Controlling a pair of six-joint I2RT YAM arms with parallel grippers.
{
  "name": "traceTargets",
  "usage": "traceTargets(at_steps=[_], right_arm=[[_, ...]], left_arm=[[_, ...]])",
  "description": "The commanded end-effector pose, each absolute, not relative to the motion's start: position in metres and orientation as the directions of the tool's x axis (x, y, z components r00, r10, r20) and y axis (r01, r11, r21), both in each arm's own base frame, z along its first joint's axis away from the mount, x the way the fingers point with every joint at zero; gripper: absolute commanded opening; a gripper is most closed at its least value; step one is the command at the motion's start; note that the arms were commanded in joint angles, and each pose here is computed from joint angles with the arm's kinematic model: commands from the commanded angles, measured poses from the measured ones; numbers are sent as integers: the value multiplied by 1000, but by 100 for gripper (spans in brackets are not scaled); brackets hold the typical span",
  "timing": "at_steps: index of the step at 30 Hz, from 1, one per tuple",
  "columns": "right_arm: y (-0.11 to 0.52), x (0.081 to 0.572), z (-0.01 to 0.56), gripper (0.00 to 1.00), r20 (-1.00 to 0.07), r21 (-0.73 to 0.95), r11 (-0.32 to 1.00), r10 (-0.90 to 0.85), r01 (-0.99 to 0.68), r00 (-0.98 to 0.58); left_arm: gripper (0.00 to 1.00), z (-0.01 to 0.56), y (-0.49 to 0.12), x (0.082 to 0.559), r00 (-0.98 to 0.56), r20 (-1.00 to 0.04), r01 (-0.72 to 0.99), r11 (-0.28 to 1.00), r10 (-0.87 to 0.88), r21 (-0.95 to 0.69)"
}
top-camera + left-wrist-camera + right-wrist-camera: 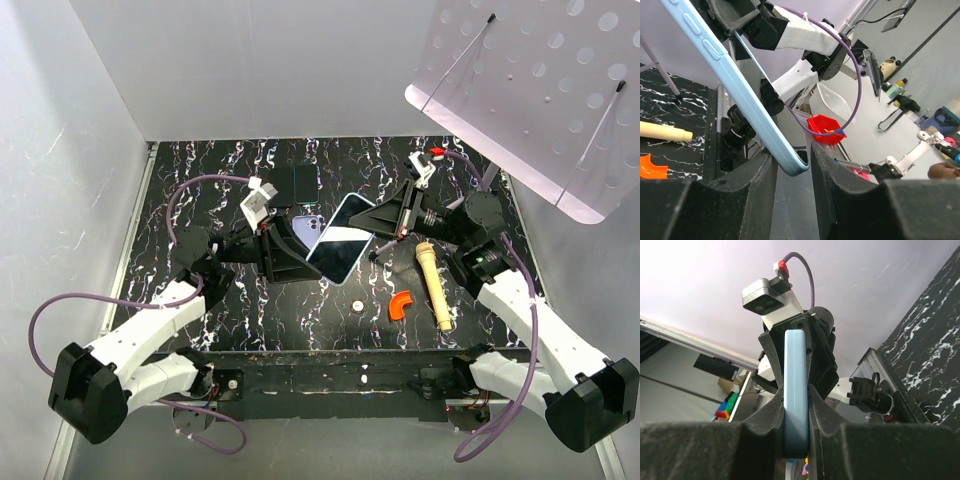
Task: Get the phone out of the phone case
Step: Remove the phone case from the phone.
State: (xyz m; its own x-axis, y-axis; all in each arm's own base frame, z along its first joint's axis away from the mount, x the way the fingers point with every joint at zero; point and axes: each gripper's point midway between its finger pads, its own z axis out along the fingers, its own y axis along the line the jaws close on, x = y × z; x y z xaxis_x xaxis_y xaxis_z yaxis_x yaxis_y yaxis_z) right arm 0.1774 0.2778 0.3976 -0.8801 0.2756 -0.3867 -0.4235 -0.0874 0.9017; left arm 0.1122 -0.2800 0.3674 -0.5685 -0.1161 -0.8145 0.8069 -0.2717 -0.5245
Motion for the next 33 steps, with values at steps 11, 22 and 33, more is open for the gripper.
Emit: traceTargets(at_steps=[11, 22, 33], right_arm=[[280, 178, 391, 1, -350, 923, -75, 244, -378, -904], [283, 173, 393, 1, -215, 929, -266, 175, -257, -961], [271, 150, 437, 1, -293, 842, -420, 171, -339, -941]], left_arm=[[0, 408, -257, 66, -327, -920, 877, -432, -217, -210], [0, 434, -259, 65, -272, -909, 871, -482, -317, -93], [0, 404, -277, 95, -421, -860, 851, -453, -289, -265]])
